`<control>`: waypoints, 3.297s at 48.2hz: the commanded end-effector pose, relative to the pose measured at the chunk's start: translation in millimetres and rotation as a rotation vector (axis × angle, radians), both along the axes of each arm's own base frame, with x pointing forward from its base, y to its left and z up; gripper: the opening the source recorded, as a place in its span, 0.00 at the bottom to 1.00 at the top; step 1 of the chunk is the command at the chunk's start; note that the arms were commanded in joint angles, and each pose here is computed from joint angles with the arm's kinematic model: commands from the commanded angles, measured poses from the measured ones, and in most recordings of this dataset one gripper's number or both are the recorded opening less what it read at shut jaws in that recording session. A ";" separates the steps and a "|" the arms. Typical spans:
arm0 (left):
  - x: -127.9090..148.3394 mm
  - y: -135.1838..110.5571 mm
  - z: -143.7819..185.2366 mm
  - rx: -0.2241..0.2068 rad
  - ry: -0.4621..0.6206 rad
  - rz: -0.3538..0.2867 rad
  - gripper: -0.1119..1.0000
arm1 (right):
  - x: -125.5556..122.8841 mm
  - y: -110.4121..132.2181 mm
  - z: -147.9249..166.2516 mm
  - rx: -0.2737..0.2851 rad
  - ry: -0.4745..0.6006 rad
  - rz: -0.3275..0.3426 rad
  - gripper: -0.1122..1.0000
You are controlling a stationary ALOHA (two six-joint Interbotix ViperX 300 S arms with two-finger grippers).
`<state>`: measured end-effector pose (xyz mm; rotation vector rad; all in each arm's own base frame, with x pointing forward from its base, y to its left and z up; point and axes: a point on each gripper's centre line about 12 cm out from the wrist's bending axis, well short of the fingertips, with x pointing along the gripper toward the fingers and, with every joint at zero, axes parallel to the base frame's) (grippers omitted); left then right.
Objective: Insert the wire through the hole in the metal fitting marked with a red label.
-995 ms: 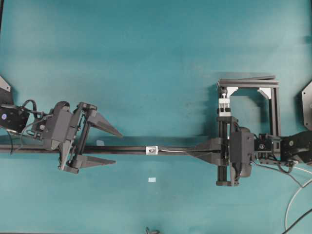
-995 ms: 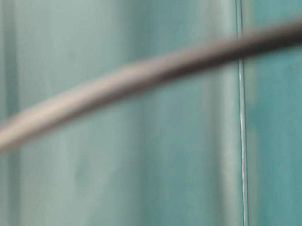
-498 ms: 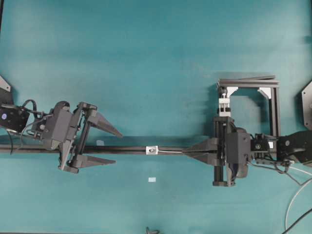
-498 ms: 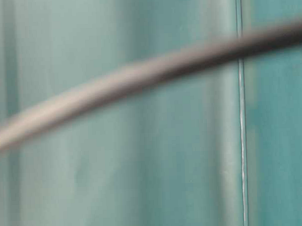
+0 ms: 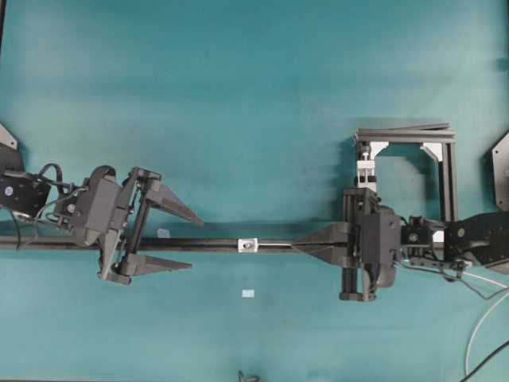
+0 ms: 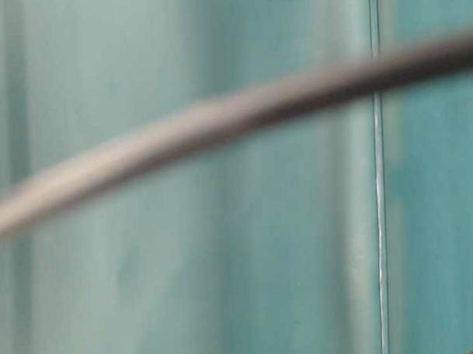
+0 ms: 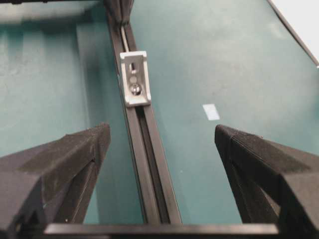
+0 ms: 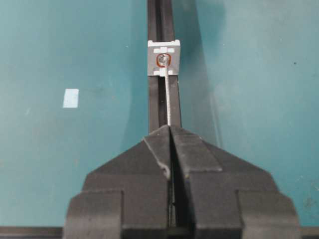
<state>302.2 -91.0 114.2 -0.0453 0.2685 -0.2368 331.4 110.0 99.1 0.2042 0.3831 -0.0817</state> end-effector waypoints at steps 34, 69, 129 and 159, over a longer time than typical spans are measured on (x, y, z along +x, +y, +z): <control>20.6 -3.5 12.5 -0.009 -0.004 0.008 0.56 | 33.8 1.0 11.1 -0.011 -0.070 0.020 0.09; 48.8 6.3 -5.1 -0.084 0.115 0.086 0.55 | 41.0 1.5 11.0 -0.018 -0.068 0.037 0.09; 59.5 2.3 -6.3 -0.125 0.176 0.098 0.01 | 42.5 3.6 10.4 0.004 -0.051 0.040 0.09; 52.7 2.6 -5.9 -0.116 0.195 0.093 0.01 | 42.9 4.0 14.1 0.023 -0.058 0.035 0.86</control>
